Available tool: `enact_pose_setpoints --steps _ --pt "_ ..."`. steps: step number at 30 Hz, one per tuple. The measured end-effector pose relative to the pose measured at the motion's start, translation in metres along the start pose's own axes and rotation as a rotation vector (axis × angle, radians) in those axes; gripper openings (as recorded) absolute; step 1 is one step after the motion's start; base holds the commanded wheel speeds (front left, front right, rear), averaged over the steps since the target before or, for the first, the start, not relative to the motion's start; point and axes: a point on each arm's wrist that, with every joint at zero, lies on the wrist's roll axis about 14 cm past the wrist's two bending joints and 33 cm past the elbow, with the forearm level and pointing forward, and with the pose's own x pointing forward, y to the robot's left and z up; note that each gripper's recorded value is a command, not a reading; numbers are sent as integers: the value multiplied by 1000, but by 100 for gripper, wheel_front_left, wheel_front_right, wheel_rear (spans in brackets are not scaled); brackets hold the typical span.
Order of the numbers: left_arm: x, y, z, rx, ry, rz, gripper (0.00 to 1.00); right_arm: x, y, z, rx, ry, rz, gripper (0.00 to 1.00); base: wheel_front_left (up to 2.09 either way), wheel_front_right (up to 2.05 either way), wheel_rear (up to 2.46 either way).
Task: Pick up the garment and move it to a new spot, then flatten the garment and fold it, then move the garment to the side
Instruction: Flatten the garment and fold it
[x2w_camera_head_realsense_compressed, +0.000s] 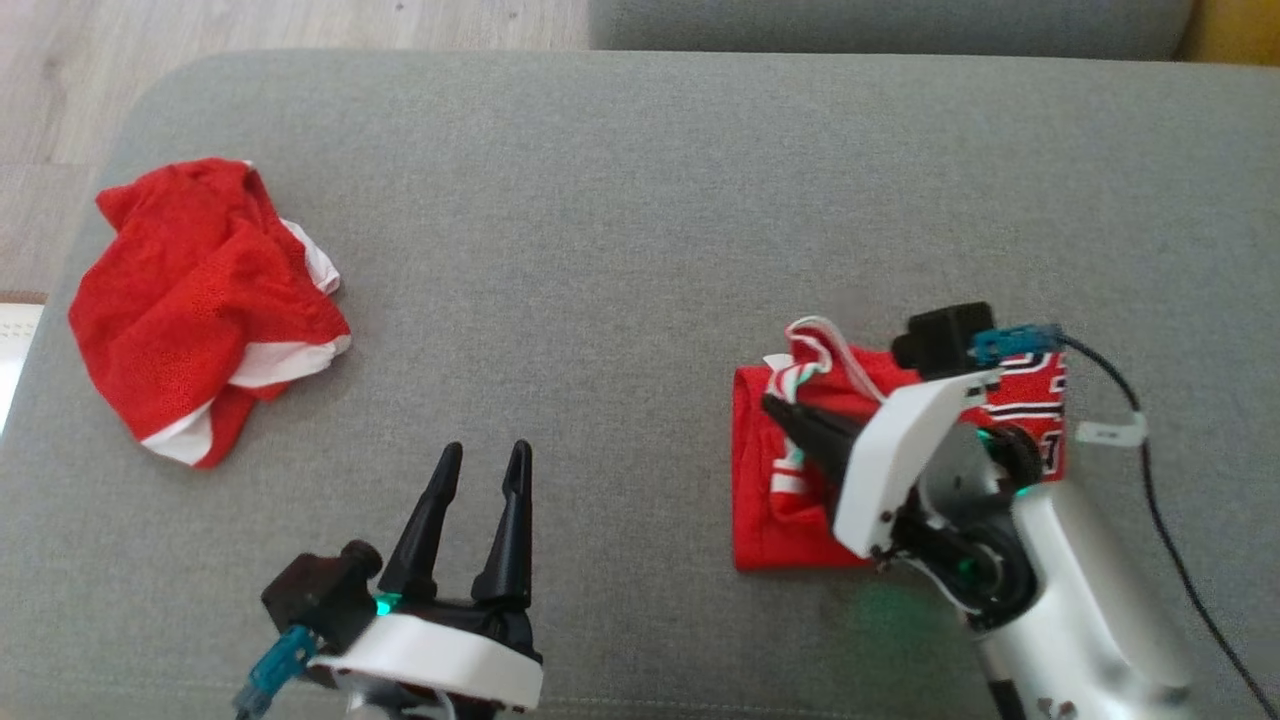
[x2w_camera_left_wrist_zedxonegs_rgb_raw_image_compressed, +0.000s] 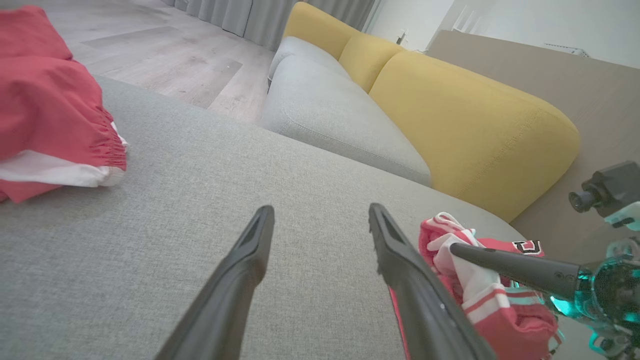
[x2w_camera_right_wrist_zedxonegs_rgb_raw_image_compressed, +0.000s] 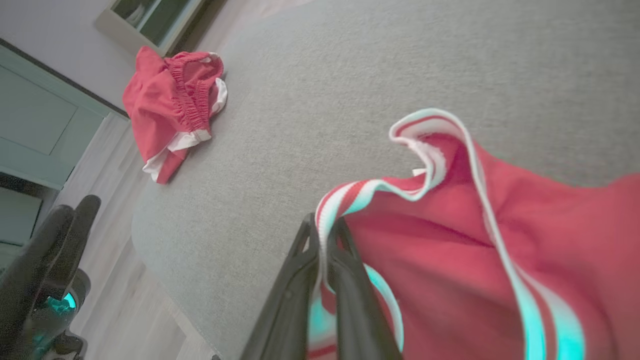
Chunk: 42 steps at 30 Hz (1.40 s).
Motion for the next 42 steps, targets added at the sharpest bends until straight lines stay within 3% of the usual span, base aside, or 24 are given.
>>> enact_pose_setpoints --steps 11,12,13,14,20,25,35,38,42 --pt "-1 2 1 -7 -3 13 100 11 11 -13 -33 53 26 0 0 0 0" --pt "-1 3 1 -7 -3 13 100 12 10 -12 -42 52 20 15 0 0 0" --pt "0 3 1 -7 -4 13 100 11 10 -10 -53 44 15 61 0 0 0" --pt "0 3 2 -6 -5 13 100 11 10 -10 -60 41 14 100 0 0 0" --pt "0 5 6 -1 -19 18 100 6 32 -7 -123 18 58 100 0 0 0" --pt "1 5 9 3 -30 16 100 -16 29 28 -144 -181 31 100 0 0 0" --pt "3 1 21 10 -66 -7 100 -103 -54 66 -355 -557 -368 100 0 0 0" --pt "1 0 27 20 -87 -16 100 -133 -80 66 -431 -634 -498 100 0 0 0" --pt "-2 -3 33 39 -106 -31 100 -160 -102 49 -425 -715 -608 100 0 0 0"
